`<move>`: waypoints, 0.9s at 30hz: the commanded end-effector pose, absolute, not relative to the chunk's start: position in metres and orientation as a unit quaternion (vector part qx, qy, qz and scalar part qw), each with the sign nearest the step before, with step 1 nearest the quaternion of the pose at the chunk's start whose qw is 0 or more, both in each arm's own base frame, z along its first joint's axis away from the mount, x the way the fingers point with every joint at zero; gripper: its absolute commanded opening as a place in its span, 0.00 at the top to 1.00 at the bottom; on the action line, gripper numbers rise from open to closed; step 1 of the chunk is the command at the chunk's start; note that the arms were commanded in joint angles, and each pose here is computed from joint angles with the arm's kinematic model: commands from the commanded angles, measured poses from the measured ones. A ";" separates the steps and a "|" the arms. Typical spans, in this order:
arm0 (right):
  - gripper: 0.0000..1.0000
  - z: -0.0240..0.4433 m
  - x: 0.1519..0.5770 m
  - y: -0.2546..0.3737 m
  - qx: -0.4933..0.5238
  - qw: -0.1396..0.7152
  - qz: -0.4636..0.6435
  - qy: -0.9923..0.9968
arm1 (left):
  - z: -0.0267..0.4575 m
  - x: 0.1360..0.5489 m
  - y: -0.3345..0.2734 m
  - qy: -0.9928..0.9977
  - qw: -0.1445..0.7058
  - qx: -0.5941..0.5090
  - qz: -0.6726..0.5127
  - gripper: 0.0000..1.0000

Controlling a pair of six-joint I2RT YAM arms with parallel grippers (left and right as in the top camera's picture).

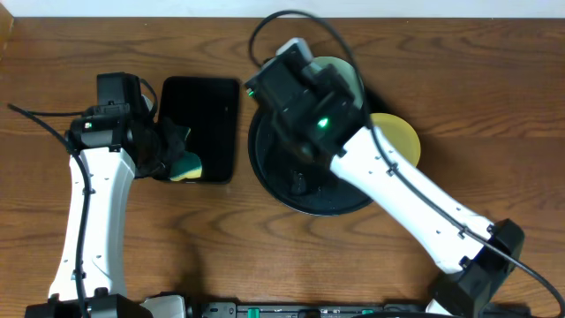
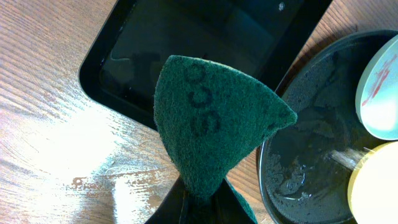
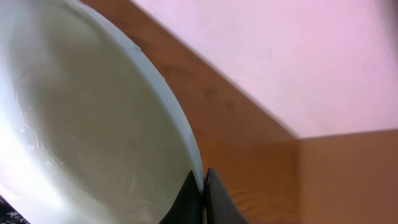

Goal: Clean dirty plates on tray and stack at the side
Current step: 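Lift the pale green plate with the right gripper and place it at the right side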

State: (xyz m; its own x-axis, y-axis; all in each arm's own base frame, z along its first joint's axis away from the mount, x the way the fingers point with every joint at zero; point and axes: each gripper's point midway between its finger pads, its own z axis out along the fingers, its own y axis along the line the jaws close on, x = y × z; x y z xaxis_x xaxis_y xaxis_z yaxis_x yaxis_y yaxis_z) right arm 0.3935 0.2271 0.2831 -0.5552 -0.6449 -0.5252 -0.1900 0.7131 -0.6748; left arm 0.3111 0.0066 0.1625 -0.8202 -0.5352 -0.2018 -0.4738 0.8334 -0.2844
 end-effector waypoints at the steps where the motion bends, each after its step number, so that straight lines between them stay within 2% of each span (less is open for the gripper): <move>1: 0.99 0.312 0.389 0.223 -0.256 0.420 -0.358 0.794 | 0.164 0.310 0.007 0.949 0.142 -0.259 -0.111 0.92; 19: 0.99 0.313 0.390 0.223 -0.256 0.420 -0.361 0.792 | 0.164 0.310 0.007 0.949 0.141 -0.259 -0.111 0.92; 23: 0.99 0.310 0.396 0.210 -0.201 0.431 -0.339 0.812 | 0.164 0.310 0.007 0.950 0.142 -0.256 -0.110 0.92; 25: 0.99 0.305 0.403 0.188 -0.107 0.443 -0.307 0.836 | 0.164 0.310 0.007 0.950 0.142 -0.256 -0.110 0.92; 27: 0.99 0.285 0.412 0.171 -0.037 0.419 -0.231 0.877 | 0.164 0.310 0.007 0.951 0.142 -0.252 -0.110 0.92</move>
